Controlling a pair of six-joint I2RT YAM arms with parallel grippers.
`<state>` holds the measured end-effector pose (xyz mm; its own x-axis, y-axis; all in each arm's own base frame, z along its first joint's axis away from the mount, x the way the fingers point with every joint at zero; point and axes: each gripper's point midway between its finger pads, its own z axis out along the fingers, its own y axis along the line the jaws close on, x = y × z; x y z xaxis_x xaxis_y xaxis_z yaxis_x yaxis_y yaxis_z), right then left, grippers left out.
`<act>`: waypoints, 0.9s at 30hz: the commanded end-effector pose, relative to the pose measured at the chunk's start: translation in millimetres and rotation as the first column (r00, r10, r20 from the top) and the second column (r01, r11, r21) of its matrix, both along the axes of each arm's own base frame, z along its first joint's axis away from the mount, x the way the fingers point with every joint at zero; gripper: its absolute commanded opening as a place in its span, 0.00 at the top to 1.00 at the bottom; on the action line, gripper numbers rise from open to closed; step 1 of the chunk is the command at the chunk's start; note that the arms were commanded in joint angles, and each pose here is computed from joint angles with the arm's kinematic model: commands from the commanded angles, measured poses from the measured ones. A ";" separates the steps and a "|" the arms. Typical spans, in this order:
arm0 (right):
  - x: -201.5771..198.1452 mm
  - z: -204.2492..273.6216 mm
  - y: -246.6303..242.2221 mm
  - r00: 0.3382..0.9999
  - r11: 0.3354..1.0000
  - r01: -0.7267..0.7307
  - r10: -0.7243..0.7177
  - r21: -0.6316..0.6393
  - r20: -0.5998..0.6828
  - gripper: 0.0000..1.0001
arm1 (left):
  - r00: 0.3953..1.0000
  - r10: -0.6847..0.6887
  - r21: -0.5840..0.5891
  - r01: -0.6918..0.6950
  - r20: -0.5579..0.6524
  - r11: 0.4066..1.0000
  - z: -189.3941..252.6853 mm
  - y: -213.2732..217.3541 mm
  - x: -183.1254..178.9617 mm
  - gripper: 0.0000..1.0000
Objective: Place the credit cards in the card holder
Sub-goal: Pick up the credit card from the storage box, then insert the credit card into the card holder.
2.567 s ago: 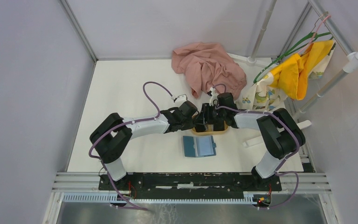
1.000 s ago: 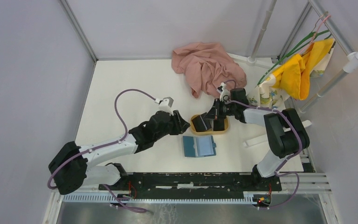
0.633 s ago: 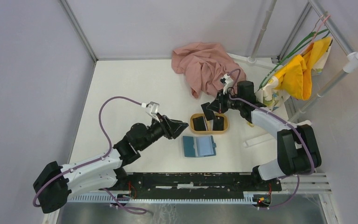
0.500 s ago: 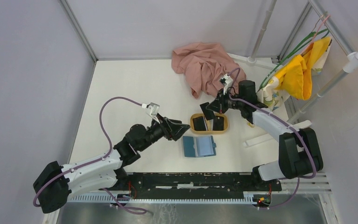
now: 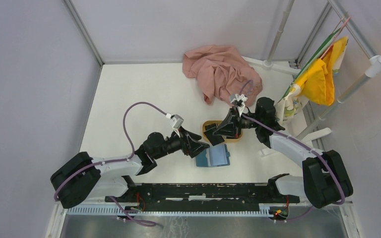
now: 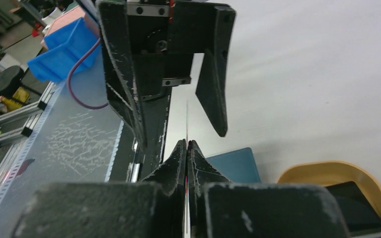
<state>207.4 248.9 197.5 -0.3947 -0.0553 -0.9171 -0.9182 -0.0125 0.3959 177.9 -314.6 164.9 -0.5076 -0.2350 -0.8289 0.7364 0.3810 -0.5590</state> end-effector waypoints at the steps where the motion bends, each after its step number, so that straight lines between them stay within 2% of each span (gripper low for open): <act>1: -17.3 17.1 5.9 0.990 0.994 -0.105 0.102 0.029 0.098 1.00 | 0.980 -0.114 -0.111 0.133 0.161 0.985 47.9 -20.4 -6.0 0.20; 3: -21.3 17.0 7.8 0.988 0.992 -0.125 0.122 0.029 0.096 1.00 | 0.981 -0.116 -0.105 0.133 0.152 0.986 46.4 -23.5 -3.7 0.27; 7: -26.6 13.3 12.7 0.984 0.988 -0.155 0.153 0.019 0.089 1.00 | 0.979 -0.134 -0.103 0.150 0.152 0.983 48.1 -27.7 -3.4 0.54; 9: -27.4 11.7 14.0 0.984 0.987 -0.162 0.160 0.014 0.084 1.00 | 0.978 -0.143 -0.101 0.159 0.151 0.982 49.4 -29.2 -4.2 0.79; 11: -26.8 11.0 14.0 0.982 0.987 -0.164 0.162 0.009 0.096 1.00 | 0.977 -0.145 -0.096 0.161 0.153 0.982 49.7 -28.9 -4.7 0.97; 12: -27.2 10.6 14.0 0.981 0.986 -0.166 0.165 0.004 0.098 0.94 | 0.978 -0.144 -0.089 0.159 0.153 0.983 48.7 -28.5 -4.4 0.98; 14: -25.2 8.0 13.1 0.978 0.987 -0.157 0.158 -0.015 0.135 0.67 | 0.980 -0.134 -0.072 0.146 0.147 0.987 44.8 -26.1 -3.5 0.98; 16: -20.2 -0.8 10.4 0.968 0.989 -0.133 0.144 -0.063 0.208 0.53 | 0.983 -0.123 -0.050 0.131 0.140 0.990 39.9 -20.6 -3.3 0.98; 18: -21.5 -15.6 4.9 0.953 0.984 -0.126 0.156 -0.127 0.258 0.47 | 0.982 -0.123 -0.033 0.129 0.144 0.991 38.2 -14.5 -5.5 0.98; 21: -27.8 -26.9 4.9 0.951 0.979 -0.146 0.179 -0.145 0.253 0.48 | 0.974 -0.158 0.003 0.160 0.161 0.987 40.7 -12.1 -11.4 0.98; 24: -33.5 -27.8 9.7 0.948 0.974 -0.176 0.207 -0.143 0.240 0.56 | 0.962 -0.215 0.043 0.211 0.169 0.977 42.0 -15.0 -17.8 0.98; 26: -38.2 -26.1 11.9 0.945 0.971 -0.200 0.227 -0.133 0.236 0.70 | 0.956 -0.241 0.066 0.233 0.169 0.970 42.3 -17.0 -19.8 0.98; 27: -40.0 -25.3 12.4 0.944 0.969 -0.210 0.235 -0.127 0.232 0.83 | 0.954 -0.250 0.076 0.240 0.168 0.968 42.2 -17.6 -20.3 0.98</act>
<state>171.3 257.4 164.5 -0.1888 -0.2229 -0.9564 -0.9632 -0.1478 0.2246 161.9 -327.1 193.0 -0.4609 -0.1329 -0.8775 0.8412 0.2497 -0.4797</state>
